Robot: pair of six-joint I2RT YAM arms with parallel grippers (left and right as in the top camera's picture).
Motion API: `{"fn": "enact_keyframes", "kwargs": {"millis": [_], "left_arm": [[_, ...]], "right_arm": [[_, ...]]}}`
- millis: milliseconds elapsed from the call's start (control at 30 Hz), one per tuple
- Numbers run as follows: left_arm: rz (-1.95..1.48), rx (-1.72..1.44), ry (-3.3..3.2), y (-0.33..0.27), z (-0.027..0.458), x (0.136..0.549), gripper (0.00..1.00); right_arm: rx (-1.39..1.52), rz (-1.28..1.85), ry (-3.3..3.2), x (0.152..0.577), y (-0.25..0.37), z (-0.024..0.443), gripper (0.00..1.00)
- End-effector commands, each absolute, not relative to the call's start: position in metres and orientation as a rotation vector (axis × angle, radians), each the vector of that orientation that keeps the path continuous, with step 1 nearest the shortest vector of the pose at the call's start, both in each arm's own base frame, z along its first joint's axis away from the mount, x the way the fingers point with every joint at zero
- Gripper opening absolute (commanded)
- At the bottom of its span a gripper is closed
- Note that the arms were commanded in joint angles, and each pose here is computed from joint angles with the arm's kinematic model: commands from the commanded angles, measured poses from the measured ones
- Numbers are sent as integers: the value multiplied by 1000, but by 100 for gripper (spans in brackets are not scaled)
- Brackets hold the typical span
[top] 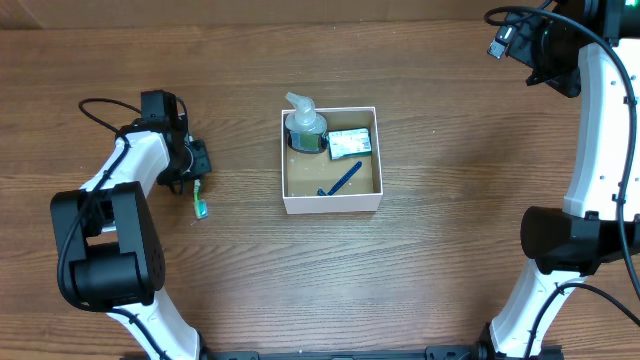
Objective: Pack container
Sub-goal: 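Lower the left gripper onto the green toothbrush handle and grasp it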
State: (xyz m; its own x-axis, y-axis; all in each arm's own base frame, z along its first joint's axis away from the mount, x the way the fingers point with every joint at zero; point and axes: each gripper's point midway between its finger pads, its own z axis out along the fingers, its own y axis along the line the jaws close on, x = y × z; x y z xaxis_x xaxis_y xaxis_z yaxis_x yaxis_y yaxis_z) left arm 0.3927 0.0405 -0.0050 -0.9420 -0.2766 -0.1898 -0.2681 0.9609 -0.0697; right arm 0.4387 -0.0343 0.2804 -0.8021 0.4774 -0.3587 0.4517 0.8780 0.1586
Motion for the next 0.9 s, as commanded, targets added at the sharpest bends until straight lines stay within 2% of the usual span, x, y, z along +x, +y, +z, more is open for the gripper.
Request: {"fn": "enact_keyframes", "kwargs": {"millis": [0, 100, 200, 333, 400, 467, 533, 867], "left_arm": [[-154, -464, 3131, 21, -55, 338, 9], [-155, -467, 3145, 21, -54, 335, 5], [-166, -468, 3146, 20, -50, 338, 11], [-176, -466, 3141, 21, -30, 353, 11], [-195, -463, 3131, 20, -14, 364, 11], [-196, -460, 3119, 21, 3, 375, 5], [-196, -442, 3101, 22, 26, 388, 4], [-203, -378, 3019, 24, 117, 420, 4]], "right_arm": [[668, 98, 2648, 438, -32, 285, 100], [669, 98, 2648, 438, -32, 285, 100], [669, 98, 2648, 438, -32, 285, 100], [668, 98, 2648, 438, -32, 285, 100], [668, 98, 2648, 438, -32, 285, 100], [668, 98, 2648, 438, -32, 285, 100], [668, 98, 2648, 438, -32, 285, 100], [668, 98, 2648, 438, -32, 285, 100]]}}
